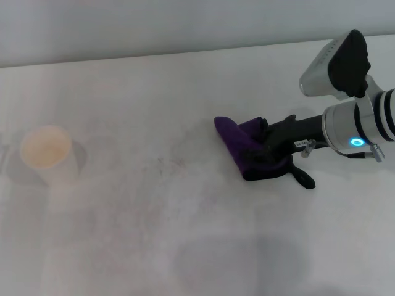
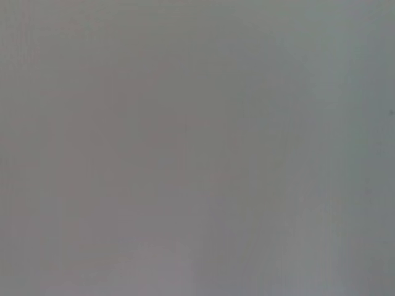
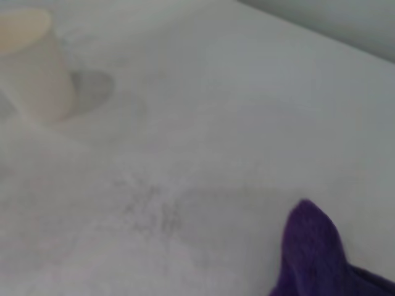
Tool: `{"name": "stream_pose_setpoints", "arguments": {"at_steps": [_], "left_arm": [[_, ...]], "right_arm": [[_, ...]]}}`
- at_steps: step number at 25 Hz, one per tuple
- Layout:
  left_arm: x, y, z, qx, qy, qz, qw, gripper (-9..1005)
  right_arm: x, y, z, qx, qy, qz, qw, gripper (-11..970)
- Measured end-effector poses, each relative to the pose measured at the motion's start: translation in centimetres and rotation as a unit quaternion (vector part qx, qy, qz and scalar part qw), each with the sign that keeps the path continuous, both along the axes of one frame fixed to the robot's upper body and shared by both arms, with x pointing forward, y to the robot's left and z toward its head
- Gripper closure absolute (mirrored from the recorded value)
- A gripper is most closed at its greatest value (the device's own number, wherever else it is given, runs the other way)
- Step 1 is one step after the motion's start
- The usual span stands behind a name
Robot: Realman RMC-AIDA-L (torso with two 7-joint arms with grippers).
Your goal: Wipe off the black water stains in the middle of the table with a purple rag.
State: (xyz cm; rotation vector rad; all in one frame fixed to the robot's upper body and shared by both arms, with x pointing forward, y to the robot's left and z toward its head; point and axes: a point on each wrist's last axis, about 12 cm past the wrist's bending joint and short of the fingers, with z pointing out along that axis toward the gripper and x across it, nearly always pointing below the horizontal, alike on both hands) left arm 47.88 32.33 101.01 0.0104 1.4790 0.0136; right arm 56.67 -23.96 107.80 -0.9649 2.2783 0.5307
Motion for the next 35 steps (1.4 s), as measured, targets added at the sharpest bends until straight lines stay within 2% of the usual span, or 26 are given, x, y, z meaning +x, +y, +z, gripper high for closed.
{"name": "stream_pose_setpoints", "arguments": {"at_steps": [3, 7, 10, 13, 15, 19, 21, 27, 30, 33, 35], "left_arm": [[-0.2, -0.1, 0.0, -0.002, -0.001, 0.0, 1.0, 102], [-0.5, -0.1, -0.1, -0.004, -0.004, 0.001, 1.0, 102], [-0.9, 0.0, -0.1, -0.005, -0.007, 0.004, 1.0, 102], [-1.3, 0.1, -0.2, -0.007, -0.007, 0.006, 1.0, 101], [-1.3, 0.1, -0.2, -0.007, -0.007, 0.007, 1.0, 101], [-1.5, 0.1, -0.3, -0.009, -0.005, 0.008, 1.0, 101], [-1.5, 0.2, -0.3, -0.016, -0.005, 0.008, 1.0, 101], [-1.3, 0.4, -0.2, -0.05, -0.007, 0.003, 0.999, 102], [-1.1, 0.4, -0.1, -0.053, -0.008, 0.002, 0.999, 103], [-0.9, 0.4, -0.1, -0.052, -0.006, 0.001, 0.999, 102], [-0.8, 0.3, -0.1, -0.052, -0.007, 0.001, 0.999, 101]], "right_arm": [[0.0, -0.2, 0.3, 0.026, -0.016, -0.002, 1.0, 460], [-0.3, -0.7, 0.8, 0.092, -0.059, 0.0, 0.994, 432], [-0.9, -0.9, 0.4, 0.149, -0.108, 0.007, 0.983, 411], [-1.1, -1.8, -0.2, 0.209, -0.15, -0.031, 0.966, 390], [-1.6, -2.6, -1.0, 0.227, -0.191, -0.046, 0.954, 375], [-2.7, -4.4, -2.7, 0.204, -0.311, -0.084, 0.925, 347], [-3.1, -5.6, -3.7, 0.185, -0.346, -0.136, 0.91, 333], [-4.4, -9.3, -5.6, 0.152, -0.347, -0.273, 0.884, 291], [-5.4, -10.9, -6.5, 0.117, -0.35, -0.318, 0.874, 193], [-6.7, -12.4, -7.4, 0.086, -0.349, -0.377, 0.854, 95], [-7.2, -12.9, -7.7, 0.081, -0.346, -0.402, 0.844, 97]]}}
